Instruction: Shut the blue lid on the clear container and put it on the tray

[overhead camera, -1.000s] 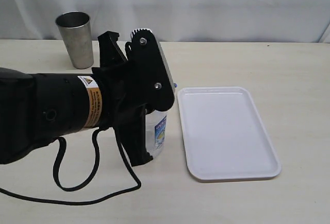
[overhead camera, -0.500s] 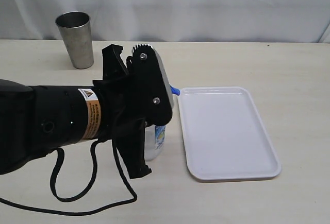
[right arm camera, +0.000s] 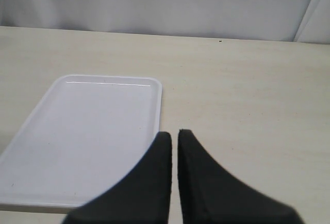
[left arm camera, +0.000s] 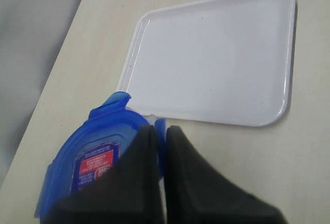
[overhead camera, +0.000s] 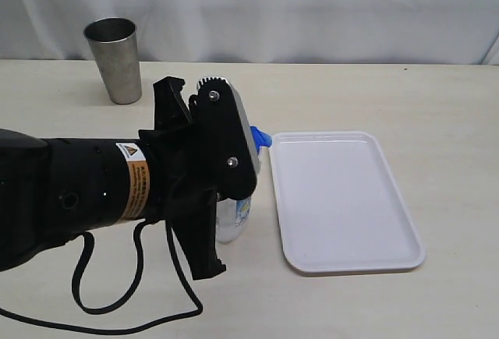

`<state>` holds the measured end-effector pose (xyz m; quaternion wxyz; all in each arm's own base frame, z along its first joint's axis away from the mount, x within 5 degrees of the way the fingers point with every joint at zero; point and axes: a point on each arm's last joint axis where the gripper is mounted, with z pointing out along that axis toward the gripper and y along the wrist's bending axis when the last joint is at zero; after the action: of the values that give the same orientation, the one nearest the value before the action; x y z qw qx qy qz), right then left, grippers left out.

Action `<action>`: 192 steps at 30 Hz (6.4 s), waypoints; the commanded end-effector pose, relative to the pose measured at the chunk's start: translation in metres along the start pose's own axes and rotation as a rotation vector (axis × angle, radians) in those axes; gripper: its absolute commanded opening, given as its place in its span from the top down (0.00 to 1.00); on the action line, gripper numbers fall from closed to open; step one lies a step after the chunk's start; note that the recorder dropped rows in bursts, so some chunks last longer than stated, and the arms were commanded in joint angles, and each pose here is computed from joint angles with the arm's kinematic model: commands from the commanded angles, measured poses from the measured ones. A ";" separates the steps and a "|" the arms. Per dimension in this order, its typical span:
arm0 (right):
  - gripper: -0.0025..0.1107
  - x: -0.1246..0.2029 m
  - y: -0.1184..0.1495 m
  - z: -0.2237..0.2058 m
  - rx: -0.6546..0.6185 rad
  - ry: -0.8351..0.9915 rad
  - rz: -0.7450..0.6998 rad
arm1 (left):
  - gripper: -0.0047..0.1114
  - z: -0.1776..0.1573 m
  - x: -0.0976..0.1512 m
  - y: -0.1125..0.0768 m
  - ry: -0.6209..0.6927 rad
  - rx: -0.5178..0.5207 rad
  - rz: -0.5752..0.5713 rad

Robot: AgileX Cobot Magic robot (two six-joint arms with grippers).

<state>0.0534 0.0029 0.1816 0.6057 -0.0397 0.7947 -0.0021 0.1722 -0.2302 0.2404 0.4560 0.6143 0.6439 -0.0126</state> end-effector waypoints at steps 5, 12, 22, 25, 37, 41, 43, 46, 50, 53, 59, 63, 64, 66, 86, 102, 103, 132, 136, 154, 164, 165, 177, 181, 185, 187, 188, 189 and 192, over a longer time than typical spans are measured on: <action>0.94 -0.001 0.000 0.000 -0.002 -0.016 0.000 | 0.96 -0.001 0.002 -0.001 0.007 0.003 -0.031; 0.94 -0.001 0.000 0.000 -0.002 -0.016 0.000 | 0.96 -0.001 0.003 -0.001 0.020 -0.004 -0.045; 0.94 -0.001 0.000 0.000 -0.002 -0.016 0.000 | 0.96 -0.001 0.003 0.003 0.031 -0.024 -0.041; 0.94 -0.001 0.000 0.000 -0.002 -0.016 0.000 | 0.96 0.000 0.005 0.006 0.031 -0.029 -0.058; 0.94 -0.001 0.000 0.000 -0.002 -0.016 0.000 | 0.96 0.001 0.005 0.012 -0.024 -0.013 -0.092; 0.94 -0.001 0.000 0.000 -0.002 -0.016 0.000 | 0.96 0.001 0.003 0.011 -0.038 -0.003 -0.100; 0.94 -0.001 0.000 0.000 -0.002 -0.016 0.000 | 0.96 0.001 0.003 0.011 -0.036 -0.004 -0.100; 0.94 -0.001 0.000 0.000 -0.002 -0.016 0.000 | 0.96 0.001 0.003 0.011 -0.037 -0.001 -0.116; 0.94 -0.001 0.000 0.000 -0.002 -0.016 0.000 | 0.96 0.001 0.005 0.011 -0.022 -0.006 -0.141; 0.94 -0.001 0.000 0.000 -0.002 -0.016 0.000 | 0.96 0.001 0.005 0.011 -0.018 -0.008 -0.143; 0.94 -0.001 0.000 0.000 -0.002 -0.016 0.000 | 0.96 0.001 0.006 0.011 -0.012 -0.008 -0.160; 0.94 -0.001 0.000 0.000 -0.002 -0.016 0.000 | 0.96 0.001 0.006 0.011 -0.012 -0.008 -0.162; 0.94 -0.001 0.000 0.000 -0.002 -0.016 0.000 | 0.96 0.001 0.006 0.011 -0.012 -0.008 -0.162; 0.94 -0.001 0.000 0.000 -0.002 -0.016 0.000 | 0.96 0.001 0.006 0.011 -0.012 -0.008 -0.162; 0.94 -0.001 0.000 0.000 -0.002 -0.016 0.000 | 0.96 0.001 0.003 0.010 -0.034 0.010 -0.213; 0.94 -0.001 0.000 0.000 -0.002 -0.016 0.000 | 0.96 0.001 0.003 0.009 -0.043 0.018 -0.248; 0.94 -0.001 0.000 0.000 -0.002 -0.016 0.000 | 0.96 0.001 0.003 0.009 -0.043 0.018 -0.248; 0.94 -0.001 0.000 0.000 -0.002 -0.016 0.000 | 0.52 0.001 0.003 0.008 -0.026 0.019 -0.300; 0.94 -0.001 0.000 0.000 -0.002 -0.016 0.000 | 0.52 -0.001 0.000 0.002 -0.015 0.030 -0.283; 0.94 -0.001 0.000 0.000 -0.002 -0.016 0.000 | 0.52 -0.074 -0.015 0.029 -0.166 -0.123 -0.284; 0.94 -0.001 0.000 0.000 -0.002 -0.016 0.000 | 0.96 -0.086 0.025 0.078 -0.108 -0.328 -0.449; 0.94 -0.001 0.000 0.000 -0.002 -0.016 0.000 | 0.96 -0.086 0.031 0.081 -0.138 -0.331 -0.458; 0.94 -0.002 0.000 0.000 0.001 -0.025 -0.013 | 0.96 -0.051 0.147 0.096 -0.581 -0.213 -0.651; 0.94 -0.026 -0.002 -0.004 0.041 -0.301 -0.095 | 0.96 -0.016 0.177 0.080 -0.560 -0.106 -0.586; 0.94 -0.051 -0.008 -0.016 -0.004 -0.609 0.332 | 0.96 -0.007 0.180 0.080 -0.552 -0.035 -0.563; 0.94 -0.051 -0.010 -0.017 -0.041 -0.624 0.481 | 0.96 -0.002 0.179 0.083 -0.559 0.000 -0.580; 0.94 -0.051 -0.010 -0.017 -0.041 -0.624 0.480 | 0.96 0.002 0.178 0.084 -0.561 0.018 -0.573; 0.94 -0.051 -0.009 -0.017 -0.040 -0.624 0.461 | 0.96 0.006 0.177 0.084 -0.562 0.031 -0.577; 0.94 -0.052 -0.006 -0.017 -0.036 -0.627 0.333 | 0.96 0.020 0.180 0.078 -0.553 0.077 -0.601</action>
<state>0.0519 -0.0025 0.2352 0.8012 0.1092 0.5714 0.1405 0.2741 -0.0751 0.1724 0.5817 0.3856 0.6442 -0.3129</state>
